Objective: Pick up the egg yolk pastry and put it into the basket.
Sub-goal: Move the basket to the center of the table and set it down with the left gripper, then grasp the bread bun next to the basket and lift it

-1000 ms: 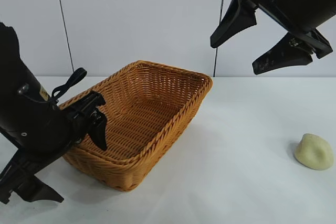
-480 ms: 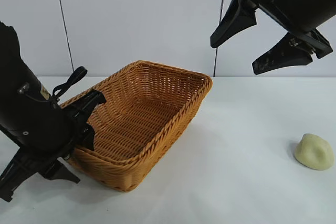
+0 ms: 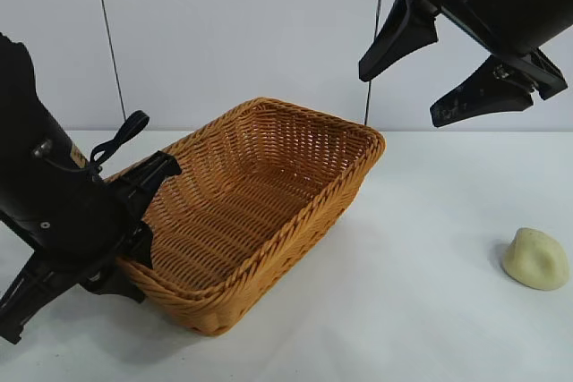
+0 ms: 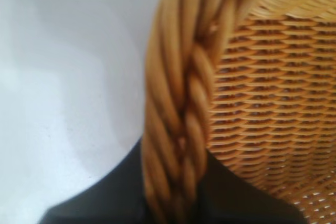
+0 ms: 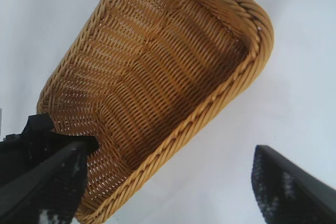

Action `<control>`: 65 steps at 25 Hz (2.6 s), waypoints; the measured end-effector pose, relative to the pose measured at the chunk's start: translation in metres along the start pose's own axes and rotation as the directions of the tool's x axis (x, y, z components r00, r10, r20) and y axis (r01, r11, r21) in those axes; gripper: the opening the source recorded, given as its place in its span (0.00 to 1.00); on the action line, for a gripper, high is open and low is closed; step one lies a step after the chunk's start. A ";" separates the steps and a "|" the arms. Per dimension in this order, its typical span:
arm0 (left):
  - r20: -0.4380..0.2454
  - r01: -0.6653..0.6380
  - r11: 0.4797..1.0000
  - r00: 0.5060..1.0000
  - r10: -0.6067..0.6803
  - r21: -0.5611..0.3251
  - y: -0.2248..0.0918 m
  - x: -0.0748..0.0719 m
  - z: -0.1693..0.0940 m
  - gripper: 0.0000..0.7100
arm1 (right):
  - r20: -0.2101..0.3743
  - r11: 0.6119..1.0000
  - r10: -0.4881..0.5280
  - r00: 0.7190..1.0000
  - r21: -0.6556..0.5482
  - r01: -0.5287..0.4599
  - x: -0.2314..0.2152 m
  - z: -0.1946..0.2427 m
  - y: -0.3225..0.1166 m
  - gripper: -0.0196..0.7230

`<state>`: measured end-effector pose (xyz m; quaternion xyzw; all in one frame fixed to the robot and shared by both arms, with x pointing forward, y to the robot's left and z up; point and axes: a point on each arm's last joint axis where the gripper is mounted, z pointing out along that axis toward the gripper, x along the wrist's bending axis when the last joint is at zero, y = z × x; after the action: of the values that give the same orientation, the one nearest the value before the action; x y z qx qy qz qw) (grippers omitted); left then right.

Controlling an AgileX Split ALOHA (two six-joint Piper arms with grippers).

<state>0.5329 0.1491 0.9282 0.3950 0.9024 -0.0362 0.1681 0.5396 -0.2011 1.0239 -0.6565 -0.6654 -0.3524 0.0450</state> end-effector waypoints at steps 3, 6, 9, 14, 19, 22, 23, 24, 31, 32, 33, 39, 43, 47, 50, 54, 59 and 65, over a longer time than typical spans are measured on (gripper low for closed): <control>0.017 -0.143 0.989 0.990 0.143 0.022 0.026 -0.012 -0.017 0.12 | 0.000 1.000 -0.002 1.000 0.005 0.002 0.000 0.000 0.000 0.85; 0.077 -0.250 0.967 0.966 0.246 0.051 0.043 -0.022 -0.031 0.12 | 0.001 1.000 -0.003 1.000 0.006 0.003 0.000 0.000 -0.001 0.85; 0.112 -0.360 0.930 0.930 0.351 0.070 0.059 -0.029 -0.040 0.12 | 0.002 1.000 -0.005 1.000 0.008 0.005 0.000 0.000 -0.001 0.85; 0.099 -0.468 0.872 0.884 0.458 0.143 0.064 -0.035 -0.030 0.12 | 0.002 1.000 -0.006 1.000 0.008 0.006 0.000 0.000 -0.001 0.85; 0.116 -0.575 0.796 0.818 0.563 0.192 0.072 -0.050 -0.017 0.12 | 0.002 1.000 -0.006 1.000 0.007 0.006 0.000 0.000 -0.001 0.85; 0.108 -0.581 0.781 0.812 0.573 0.228 0.073 -0.050 -0.005 0.12 | 0.002 1.000 -0.006 1.000 0.007 0.006 0.000 0.000 -0.001 0.85; 0.104 -0.578 0.780 0.814 0.572 0.239 0.073 -0.049 -0.001 0.12 | 0.002 1.000 -0.006 1.000 0.007 0.006 0.000 0.000 -0.001 0.85; 0.099 -0.576 0.778 0.815 0.571 0.251 0.073 -0.048 0.004 0.12 | 0.002 1.000 -0.006 1.000 0.007 0.006 0.000 0.000 -0.001 0.85; 0.073 -0.553 0.781 0.826 0.558 0.291 0.074 -0.041 0.035 0.12 | 0.002 1.000 -0.006 1.000 0.007 0.006 0.000 0.000 -0.001 0.85; 0.071 -0.549 0.781 0.828 0.556 0.298 0.074 -0.040 0.039 0.12 | 0.002 1.000 -0.006 1.000 0.007 0.006 0.000 0.000 -0.001 0.85; 0.072 -0.547 0.779 0.829 0.554 0.305 0.073 -0.040 0.043 0.12 | 0.003 1.000 -0.006 1.000 0.007 0.006 0.000 0.000 -0.001 0.85; 0.076 -0.549 0.775 0.828 0.556 0.312 0.073 -0.038 0.050 0.12 | 0.004 1.000 -0.006 1.000 0.005 0.006 0.000 0.000 0.000 0.85; 0.073 -0.548 0.774 0.828 0.556 0.316 0.072 -0.037 0.052 0.23 | 0.004 1.000 -0.006 1.000 0.005 0.006 0.000 0.000 0.000 0.85; 0.070 -0.545 0.774 0.829 0.555 0.322 0.072 -0.036 0.055 0.61 | 0.004 1.000 -0.006 1.000 0.005 0.006 0.000 0.000 0.000 0.85; 0.068 -0.544 0.771 0.829 0.555 0.331 0.071 -0.035 0.055 0.82 | 0.004 1.000 -0.007 1.000 0.005 0.007 0.000 0.000 0.000 0.85; 0.073 -0.548 0.764 0.826 0.559 0.341 0.071 -0.037 0.048 0.89 | 0.004 1.000 -0.007 1.000 0.005 0.007 0.000 0.000 0.000 0.85; 0.088 -0.598 0.757 0.796 0.599 0.264 0.074 -0.045 0.010 0.91 | 0.004 1.000 -0.007 1.000 0.005 0.007 0.000 0.000 0.000 0.85; -0.008 -0.674 0.730 0.734 0.679 0.117 0.082 -0.047 -0.050 0.91 | 0.005 1.000 -0.007 1.000 0.005 0.007 0.000 0.000 0.000 0.85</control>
<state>0.6081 0.1827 0.9962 0.7053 0.6975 -0.0106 0.1261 0.5392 -0.2014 1.0235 -0.6548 -0.6687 -0.3494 0.0439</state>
